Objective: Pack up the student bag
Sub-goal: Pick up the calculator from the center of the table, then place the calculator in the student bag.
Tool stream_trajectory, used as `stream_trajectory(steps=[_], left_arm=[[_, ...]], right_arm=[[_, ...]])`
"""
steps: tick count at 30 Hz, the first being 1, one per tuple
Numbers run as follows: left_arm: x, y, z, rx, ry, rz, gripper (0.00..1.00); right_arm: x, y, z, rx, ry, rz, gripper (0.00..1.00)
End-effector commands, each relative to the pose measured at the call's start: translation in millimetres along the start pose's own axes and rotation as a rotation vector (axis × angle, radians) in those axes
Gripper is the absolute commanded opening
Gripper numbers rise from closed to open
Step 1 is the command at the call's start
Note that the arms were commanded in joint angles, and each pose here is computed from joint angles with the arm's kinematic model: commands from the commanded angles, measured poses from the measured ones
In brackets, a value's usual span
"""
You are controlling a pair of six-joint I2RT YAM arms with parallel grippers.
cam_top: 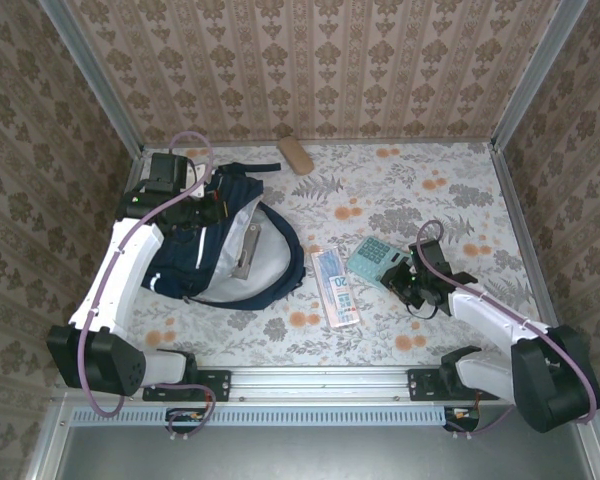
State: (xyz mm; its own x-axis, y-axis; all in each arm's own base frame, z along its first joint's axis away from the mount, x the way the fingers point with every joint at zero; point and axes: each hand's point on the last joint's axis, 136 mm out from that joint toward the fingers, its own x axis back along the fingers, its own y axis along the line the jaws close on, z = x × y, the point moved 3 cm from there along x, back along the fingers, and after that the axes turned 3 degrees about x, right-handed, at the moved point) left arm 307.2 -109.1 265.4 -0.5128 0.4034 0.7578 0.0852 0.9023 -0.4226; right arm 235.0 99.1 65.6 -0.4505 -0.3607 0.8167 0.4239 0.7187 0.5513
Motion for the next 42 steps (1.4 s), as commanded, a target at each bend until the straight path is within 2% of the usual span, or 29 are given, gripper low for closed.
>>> stream_trajectory(steps=[1, 5, 7, 10, 16, 21, 29, 33, 42], left_arm=[[19.5, -14.8, 0.1, -0.026, -0.031, 0.051, 0.0], [21.3, -15.2, 0.8, -0.026, -0.031, 0.049, 0.0], [21.6, -15.9, 1.1, -0.029, -0.031, 0.05, 0.0], [22.9, -15.8, 1.7, -0.029, -0.033, 0.048, 0.0], [23.0, -16.4, 1.2, -0.032, -0.034, 0.048, 0.0], [22.2, -16.5, 0.5, -0.031, -0.035, 0.048, 0.0], [22.0, -19.1, -1.1, -0.033, -0.035, 0.055, 0.0], [21.5, -19.7, -1.9, -0.031, -0.038, 0.056, 0.0], [20.2, -23.1, -3.8, -0.034, -0.04, 0.066, 0.0]], right_arm=[[-4.9, -0.7, 2.0, -0.006, 0.017, -0.024, 0.24], [-3.4, -0.1, 1.7, -0.001, 0.012, -0.032, 0.23], [-0.9, 1.1, 1.6, 0.001, 0.008, -0.044, 0.17], [5.0, 5.4, 2.0, 0.01, 0.002, -0.069, 0.14], [18.9, 16.8, 2.2, 0.029, -0.009, -0.13, 0.14], [34.9, 33.8, 0.5, 0.049, -0.007, -0.187, 0.1], [64.9, 74.3, -8.8, 0.081, -0.025, -0.324, 0.06], [78.1, 100.2, -10.6, 0.121, -0.024, -0.372, 0.09], [73.5, 178.2, 20.2, 0.299, 0.064, -0.415, 0.13]])
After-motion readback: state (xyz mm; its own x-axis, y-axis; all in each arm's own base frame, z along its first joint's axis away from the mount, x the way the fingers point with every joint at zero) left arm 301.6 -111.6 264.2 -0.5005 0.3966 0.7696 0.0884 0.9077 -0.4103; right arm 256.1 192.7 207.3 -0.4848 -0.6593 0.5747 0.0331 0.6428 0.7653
